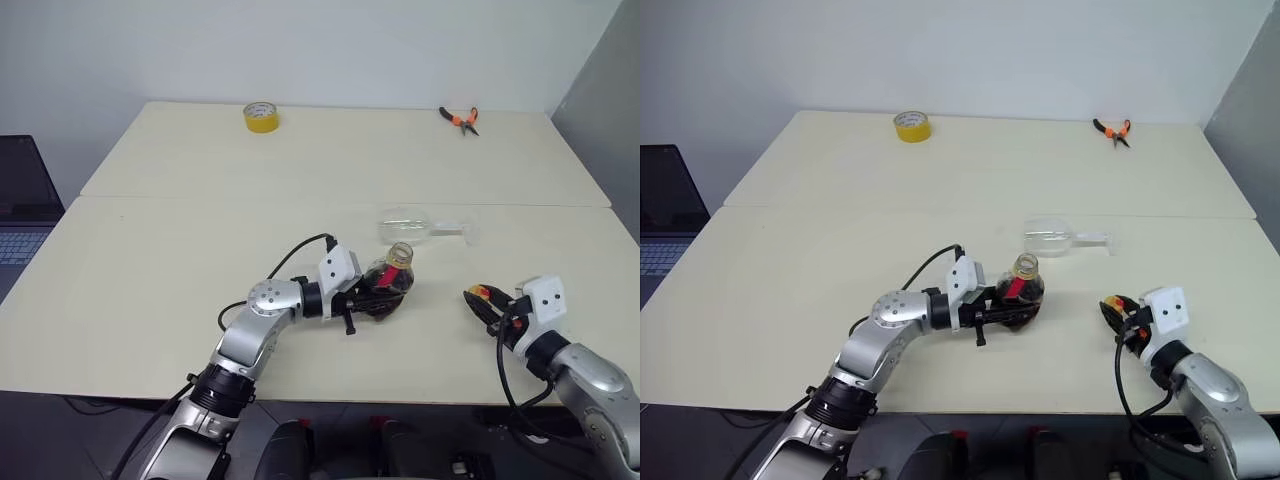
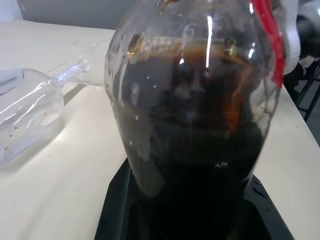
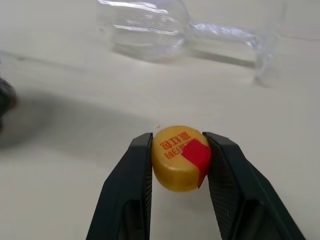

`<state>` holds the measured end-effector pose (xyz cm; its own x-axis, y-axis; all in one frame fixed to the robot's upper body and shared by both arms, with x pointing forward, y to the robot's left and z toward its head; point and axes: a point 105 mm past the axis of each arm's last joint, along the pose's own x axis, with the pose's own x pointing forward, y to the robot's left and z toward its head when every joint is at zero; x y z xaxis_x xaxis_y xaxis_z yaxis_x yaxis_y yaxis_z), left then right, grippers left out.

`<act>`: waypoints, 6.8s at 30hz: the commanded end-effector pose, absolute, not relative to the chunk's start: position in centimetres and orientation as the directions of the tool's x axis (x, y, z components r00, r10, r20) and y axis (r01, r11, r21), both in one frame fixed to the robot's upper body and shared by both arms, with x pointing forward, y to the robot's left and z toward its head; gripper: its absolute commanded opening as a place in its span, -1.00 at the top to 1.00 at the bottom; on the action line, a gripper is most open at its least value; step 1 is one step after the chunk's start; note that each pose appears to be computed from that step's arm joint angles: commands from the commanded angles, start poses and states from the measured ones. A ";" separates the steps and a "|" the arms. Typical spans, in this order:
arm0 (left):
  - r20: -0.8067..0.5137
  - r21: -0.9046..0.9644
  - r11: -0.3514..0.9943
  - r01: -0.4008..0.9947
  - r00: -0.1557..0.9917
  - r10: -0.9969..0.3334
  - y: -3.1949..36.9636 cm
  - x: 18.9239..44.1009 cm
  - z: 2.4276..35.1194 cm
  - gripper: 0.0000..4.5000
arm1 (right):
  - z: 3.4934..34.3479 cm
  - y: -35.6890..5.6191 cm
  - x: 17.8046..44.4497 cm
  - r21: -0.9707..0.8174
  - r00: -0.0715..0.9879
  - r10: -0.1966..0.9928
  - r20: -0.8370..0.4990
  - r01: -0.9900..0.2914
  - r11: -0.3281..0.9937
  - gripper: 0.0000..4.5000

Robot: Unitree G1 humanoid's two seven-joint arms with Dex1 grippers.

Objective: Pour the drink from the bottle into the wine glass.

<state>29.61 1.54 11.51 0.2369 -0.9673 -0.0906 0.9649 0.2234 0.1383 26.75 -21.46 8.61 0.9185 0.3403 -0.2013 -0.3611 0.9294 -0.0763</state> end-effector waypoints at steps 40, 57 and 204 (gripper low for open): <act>0.155 0.142 0.940 0.310 0.931 -0.331 17.1 40.1 14.4 0.60 | 18.3 -7.0 26.4 -0.308 0.538 0.842 -0.026 -0.806 0.506 -1.00; 0.167 0.088 0.995 0.049 0.984 -0.063 21.0 43.2 13.1 0.45 | 19.4 -4.0 27.1 -0.330 0.462 0.887 0.000 -0.837 0.436 -1.00; -0.155 0.206 0.306 0.930 0.340 -0.928 15.7 26.5 18.9 -1.00 | 9.4 -5.6 37.0 -0.176 0.653 0.747 0.128 -0.726 0.665 0.94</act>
